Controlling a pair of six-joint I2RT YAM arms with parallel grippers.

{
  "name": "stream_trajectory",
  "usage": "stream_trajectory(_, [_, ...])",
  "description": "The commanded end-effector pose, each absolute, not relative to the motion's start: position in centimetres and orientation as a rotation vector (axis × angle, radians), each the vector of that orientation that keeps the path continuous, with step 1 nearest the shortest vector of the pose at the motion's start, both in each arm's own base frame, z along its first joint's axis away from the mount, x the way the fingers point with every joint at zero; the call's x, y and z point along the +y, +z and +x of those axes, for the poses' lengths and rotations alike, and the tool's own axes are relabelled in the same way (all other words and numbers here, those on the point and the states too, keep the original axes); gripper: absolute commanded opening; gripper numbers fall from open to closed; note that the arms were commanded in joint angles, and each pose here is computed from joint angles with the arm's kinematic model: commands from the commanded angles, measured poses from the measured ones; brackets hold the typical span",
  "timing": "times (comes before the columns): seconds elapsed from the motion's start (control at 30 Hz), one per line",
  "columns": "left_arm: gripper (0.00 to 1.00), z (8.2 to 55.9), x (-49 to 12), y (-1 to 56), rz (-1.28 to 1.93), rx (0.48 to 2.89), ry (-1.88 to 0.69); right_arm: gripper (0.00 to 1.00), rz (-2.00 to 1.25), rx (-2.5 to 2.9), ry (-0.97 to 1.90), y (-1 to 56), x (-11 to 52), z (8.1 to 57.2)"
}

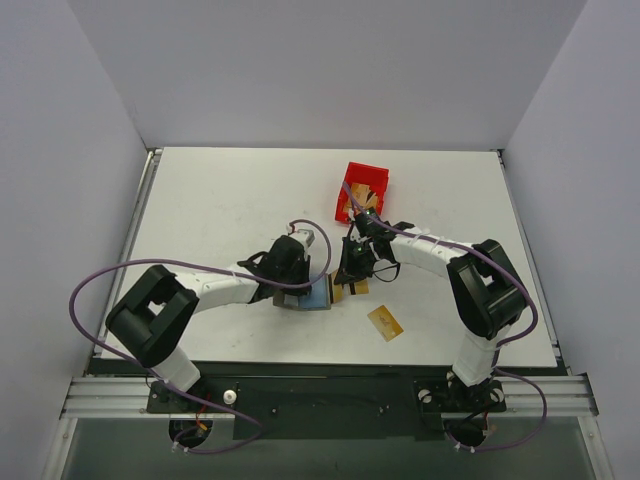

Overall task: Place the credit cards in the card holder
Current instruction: Insert the credit card into the card holder.

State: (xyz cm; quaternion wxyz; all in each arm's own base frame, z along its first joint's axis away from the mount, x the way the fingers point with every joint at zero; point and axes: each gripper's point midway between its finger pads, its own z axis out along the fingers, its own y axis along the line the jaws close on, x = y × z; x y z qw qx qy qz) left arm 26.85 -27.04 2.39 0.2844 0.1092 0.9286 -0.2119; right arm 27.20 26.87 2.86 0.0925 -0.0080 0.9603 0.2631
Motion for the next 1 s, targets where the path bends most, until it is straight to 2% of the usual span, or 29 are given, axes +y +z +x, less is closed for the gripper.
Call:
stream_trajectory(0.0, [0.00, 24.4, -22.9, -0.3, 0.299, 2.625, -0.355, 0.00, 0.006, 2.901, 0.704, 1.3, 25.8, 26.9])
stream_trajectory(0.67, [0.00, 23.1, -21.5, -1.0, 0.287, 2.657, -0.317, 0.00, 0.025, 2.892, 0.693, 1.4, 25.3, 27.2])
stream_trajectory(0.97, [0.00, 23.0, -21.5, -1.3, 0.281, 2.661, -0.322, 0.00, -0.011, 2.715, 0.785, 5.4, 26.0, 28.7])
